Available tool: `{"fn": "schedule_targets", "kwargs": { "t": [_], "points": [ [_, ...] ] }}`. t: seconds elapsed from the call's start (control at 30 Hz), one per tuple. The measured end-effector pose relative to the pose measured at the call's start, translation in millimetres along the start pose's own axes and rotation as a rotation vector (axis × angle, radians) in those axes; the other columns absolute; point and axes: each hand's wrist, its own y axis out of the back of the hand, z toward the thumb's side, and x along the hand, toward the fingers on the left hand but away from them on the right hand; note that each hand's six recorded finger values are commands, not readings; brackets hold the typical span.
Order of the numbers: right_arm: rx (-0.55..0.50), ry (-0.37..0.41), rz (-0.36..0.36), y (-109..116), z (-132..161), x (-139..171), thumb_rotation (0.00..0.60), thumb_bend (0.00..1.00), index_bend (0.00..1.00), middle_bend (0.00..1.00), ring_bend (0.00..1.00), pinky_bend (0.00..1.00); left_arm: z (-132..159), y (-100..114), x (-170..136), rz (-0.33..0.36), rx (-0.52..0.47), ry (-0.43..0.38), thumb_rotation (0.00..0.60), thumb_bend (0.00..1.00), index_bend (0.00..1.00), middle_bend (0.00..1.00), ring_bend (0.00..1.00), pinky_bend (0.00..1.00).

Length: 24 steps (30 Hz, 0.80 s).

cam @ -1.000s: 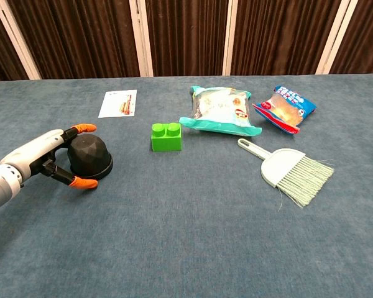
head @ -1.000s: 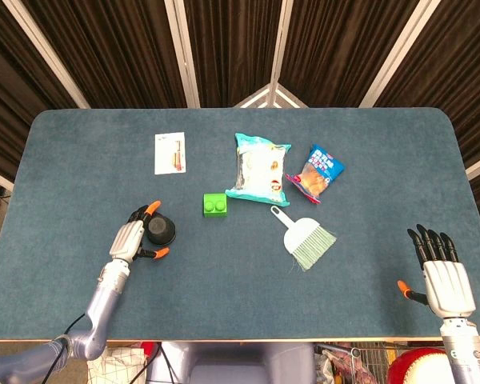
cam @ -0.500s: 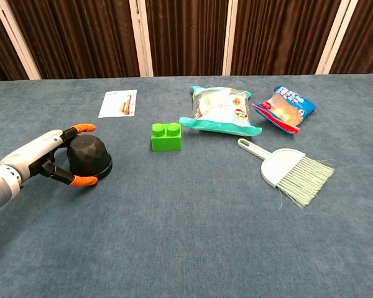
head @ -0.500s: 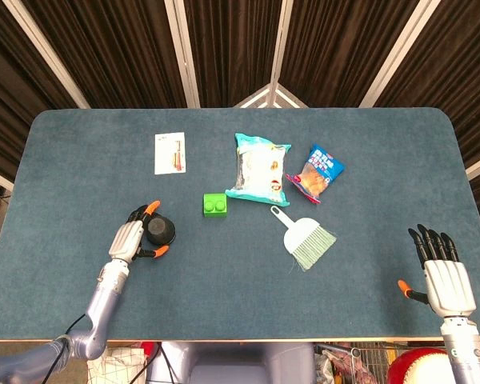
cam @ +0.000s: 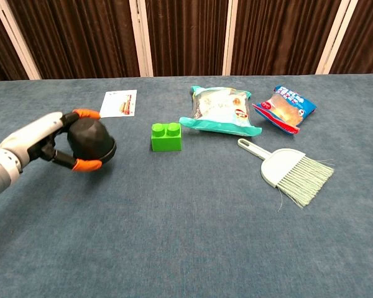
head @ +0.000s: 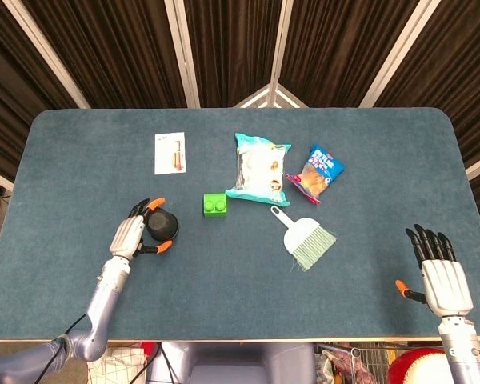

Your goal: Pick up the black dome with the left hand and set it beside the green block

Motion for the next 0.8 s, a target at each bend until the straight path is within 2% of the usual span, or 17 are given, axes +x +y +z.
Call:
{"fn": "schedule_targets", "kwargs": {
  "t": [0.23,0.37,0.47,0.63,0.8],
  "points": [
    [0.001,0.002,0.005,0.5,2.3,-0.7,0.6,0.21,0.0,0.0,0.04,0.0,62.7,17.1,-5.8,-0.005,-0.006,-0.083,0.6,0.51,0.17,0.43,0.0,0.0],
    [-0.002,0.007,0.007,0.4,3.6,-0.6,0.6,0.21,0.0,0.0,0.04,0.0,110.0,34.6,-16.8,-0.007,-0.066,-0.137,0.6,0.51,0.17,0.43,0.0,0.0],
    [-0.008,0.008,0.002,2.6,4.2,-2.5,0.6,0.21,0.0,0.0,0.04,0.0,126.1,51.4,-30.2,-0.009,-0.093,-0.145,0.6,0.51,0.17,0.43,0.0,0.0],
    [-0.02,0.016,-0.002,5.6,7.3,-6.8,0.6,0.21,0.0,0.0,0.04,0.0,110.9,54.2,-38.2,-0.034,-0.114,-0.096,0.6,0.52,0.18,0.43,0.0,0.0],
    [-0.022,0.017,-0.007,7.4,8.1,-9.4,0.6,0.21,0.0,0.0,0.04,0.0,47.4,49.3,-24.8,-0.038,-0.054,0.029,0.6,0.52,0.19,0.43,0.0,0.0]
  ]
}}
